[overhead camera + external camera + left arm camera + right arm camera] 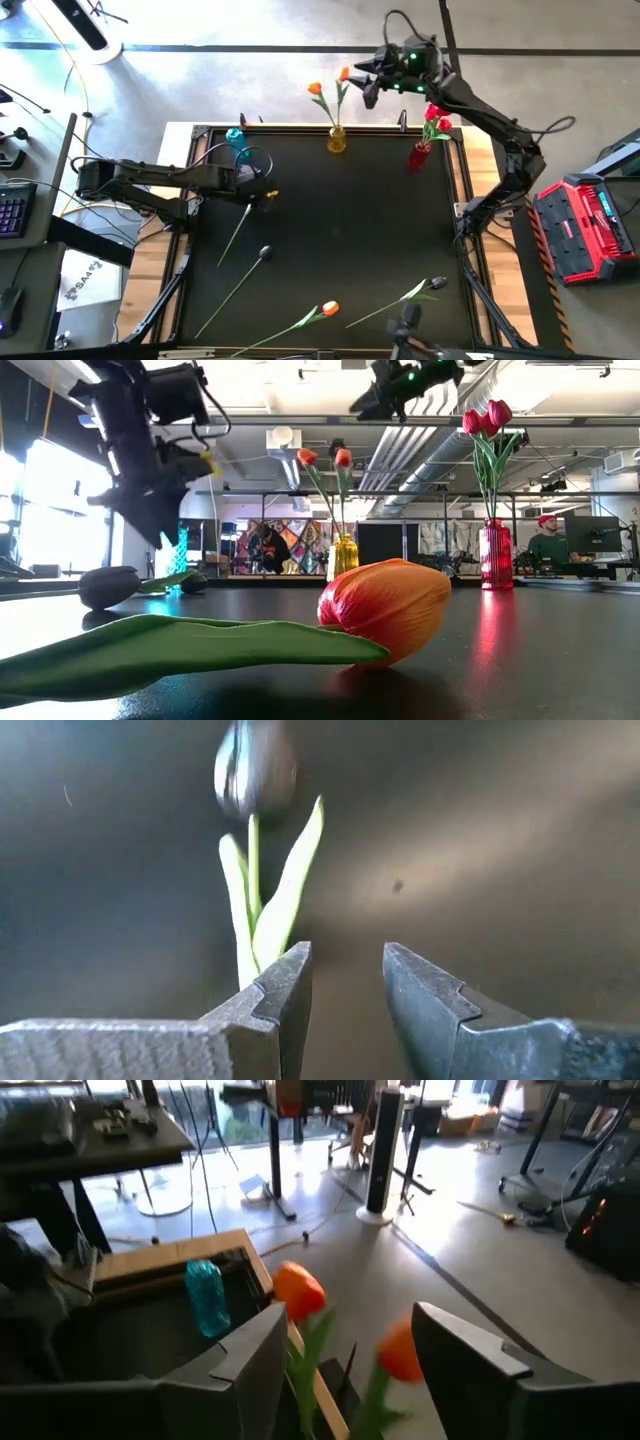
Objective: Sort flowers into vase by color
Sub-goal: Put the top black flower into the blue vase
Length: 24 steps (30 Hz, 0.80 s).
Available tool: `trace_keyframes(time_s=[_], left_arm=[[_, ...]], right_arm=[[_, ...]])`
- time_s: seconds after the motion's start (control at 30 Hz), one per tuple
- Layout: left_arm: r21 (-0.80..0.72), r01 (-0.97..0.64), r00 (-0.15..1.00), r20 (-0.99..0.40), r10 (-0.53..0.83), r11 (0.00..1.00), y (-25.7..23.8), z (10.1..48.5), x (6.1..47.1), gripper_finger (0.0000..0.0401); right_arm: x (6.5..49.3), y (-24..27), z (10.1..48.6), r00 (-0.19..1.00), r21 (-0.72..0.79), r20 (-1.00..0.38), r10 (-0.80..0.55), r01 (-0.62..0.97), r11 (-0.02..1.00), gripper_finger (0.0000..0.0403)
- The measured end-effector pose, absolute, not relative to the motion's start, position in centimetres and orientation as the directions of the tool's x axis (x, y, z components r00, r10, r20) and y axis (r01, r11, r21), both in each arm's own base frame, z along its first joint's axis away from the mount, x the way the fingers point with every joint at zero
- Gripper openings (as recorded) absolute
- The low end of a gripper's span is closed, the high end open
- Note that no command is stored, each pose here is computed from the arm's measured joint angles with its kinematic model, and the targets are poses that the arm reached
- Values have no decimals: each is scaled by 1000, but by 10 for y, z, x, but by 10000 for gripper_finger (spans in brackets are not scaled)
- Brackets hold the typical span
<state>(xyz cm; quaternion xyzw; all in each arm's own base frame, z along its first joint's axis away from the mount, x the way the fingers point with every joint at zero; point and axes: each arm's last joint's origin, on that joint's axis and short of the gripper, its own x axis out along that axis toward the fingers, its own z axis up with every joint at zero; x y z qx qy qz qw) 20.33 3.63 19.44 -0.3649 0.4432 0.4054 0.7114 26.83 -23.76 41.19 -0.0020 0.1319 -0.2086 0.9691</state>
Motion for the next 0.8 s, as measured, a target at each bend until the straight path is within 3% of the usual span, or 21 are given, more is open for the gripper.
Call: trace_keyframes(time_s=[0.3,0.5,0.67,0.8], left_arm=[[-141,-863,246,-956,159,485,17,186,198,115],[-98,-874,198,-967,163,476,10,185,193,115],[-48,-900,148,-968,202,432,10,183,188,115],[-50,-890,155,-968,198,454,11,170,184,110]], right_arm=[[248,-197,445,945,17,-186,-267,275,961,193],[254,-176,442,959,93,-242,-146,173,980,190],[267,-156,433,947,95,-316,-62,97,991,190],[273,-144,433,948,82,-318,-27,56,995,190]])
